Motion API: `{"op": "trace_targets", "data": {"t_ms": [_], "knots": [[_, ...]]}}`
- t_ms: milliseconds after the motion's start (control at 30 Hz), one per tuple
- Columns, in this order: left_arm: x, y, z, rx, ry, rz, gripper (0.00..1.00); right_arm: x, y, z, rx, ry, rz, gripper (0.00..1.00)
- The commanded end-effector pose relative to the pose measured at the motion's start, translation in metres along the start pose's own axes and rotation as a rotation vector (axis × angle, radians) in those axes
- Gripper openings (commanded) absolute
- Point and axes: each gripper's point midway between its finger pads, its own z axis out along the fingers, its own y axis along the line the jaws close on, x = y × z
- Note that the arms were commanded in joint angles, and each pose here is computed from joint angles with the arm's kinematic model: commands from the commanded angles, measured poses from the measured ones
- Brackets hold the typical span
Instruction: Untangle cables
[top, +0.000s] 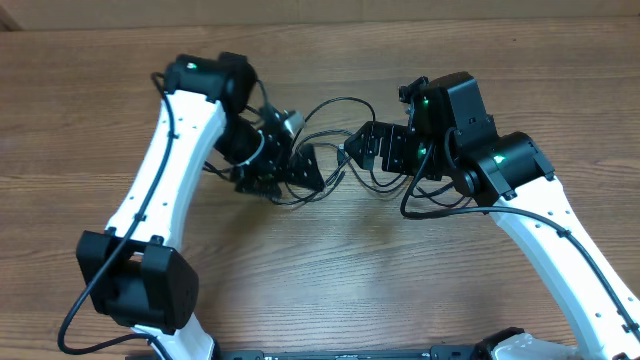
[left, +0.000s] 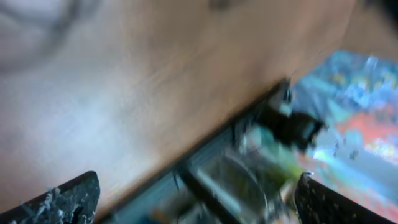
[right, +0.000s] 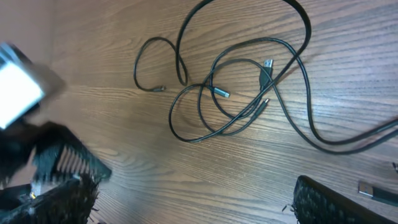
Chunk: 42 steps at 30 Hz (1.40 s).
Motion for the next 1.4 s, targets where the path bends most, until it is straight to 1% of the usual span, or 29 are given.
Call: {"op": "trace_targets", "data": {"t_ms": [0,67,133,200,333,433,500,600,700,767,833,900,967,1000,1067,1100,1133,1167,1300,1333,1367], "knots": [[-0.03,0.019,-0.018,0.01,-0.138,-0.032,1.0,-0.002,-0.001,-0.001,0.008,-0.009,0.003,1.0],[-0.047,0.038,-0.023,-0.089,-0.206,-0.033,1.0,-0.002,-0.001,-0.001,0.008,-0.009,0.002,1.0],[-0.062,0.059,-0.029,-0.22,-0.266,-0.019,1.0,-0.001,-0.002,-0.001,0.011,-0.008,-0.008,1.0],[-0.074,0.066,-0.033,-0.293,-0.309,0.013,1.0,-0.007,-0.012,-0.001,0.07,-0.04,-0.007,1.0],[-0.098,0.056,-0.033,-0.324,-0.389,0.102,1.0,-0.025,-0.042,-0.008,0.242,-0.142,-0.002,1.0],[-0.112,0.045,-0.031,-0.325,-0.433,0.159,1.0,-0.036,-0.065,-0.017,0.335,-0.194,0.025,1.0],[-0.118,0.043,-0.028,-0.34,-0.451,0.184,0.99,-0.041,-0.079,-0.023,0.361,-0.207,0.057,1.0],[-0.125,0.043,-0.016,-0.353,-0.448,0.213,1.0,-0.045,-0.107,-0.035,0.411,-0.212,0.125,1.0],[-0.135,0.052,-0.007,-0.394,-0.445,0.215,1.0,-0.044,-0.133,-0.047,0.461,-0.205,0.193,1.0],[-0.145,0.064,-0.002,-0.437,-0.45,0.207,0.97,-0.047,-0.145,-0.054,0.479,-0.216,0.226,1.0],[-0.152,0.069,0.004,-0.436,-0.449,0.207,0.95,-0.048,-0.151,-0.058,0.488,-0.224,0.243,1.0],[-0.16,0.076,0.013,-0.434,-0.443,0.204,0.9,-0.049,-0.154,-0.06,0.493,-0.229,0.252,1.0],[-0.164,0.083,0.022,-0.429,-0.43,0.199,0.79,-0.049,-0.154,-0.059,0.492,-0.228,0.252,1.0],[-0.166,0.084,0.028,-0.414,-0.417,0.197,0.76,-0.049,-0.154,-0.059,0.492,-0.228,0.252,1.0],[-0.167,0.084,0.044,-0.353,-0.385,0.197,0.75,-0.049,-0.154,-0.059,0.492,-0.228,0.252,1.0],[-0.168,0.084,0.052,-0.322,-0.37,0.196,0.71,-0.049,-0.154,-0.059,0.492,-0.228,0.252,1.0],[-0.169,0.084,0.055,-0.309,-0.365,0.196,0.64,-0.049,-0.154,-0.059,0.492,-0.228,0.252,1.0],[-0.17,0.084,0.058,-0.3,-0.362,0.196,0.6,-0.049,-0.154,-0.059,0.492,-0.228,0.252,1.0],[-0.171,0.084,0.06,-0.289,-0.36,0.197,0.23,-0.049,-0.154,-0.059,0.492,-0.228,0.252,1.0],[-0.171,0.084,0.058,-0.288,-0.362,0.189,0.15,-0.049,-0.154,-0.059,0.492,-0.228,0.252,1.0],[-0.171,0.083,0.057,-0.287,-0.364,0.184,0.11,-0.049,-0.154,-0.059,0.492,-0.228,0.252,1.0]]}}
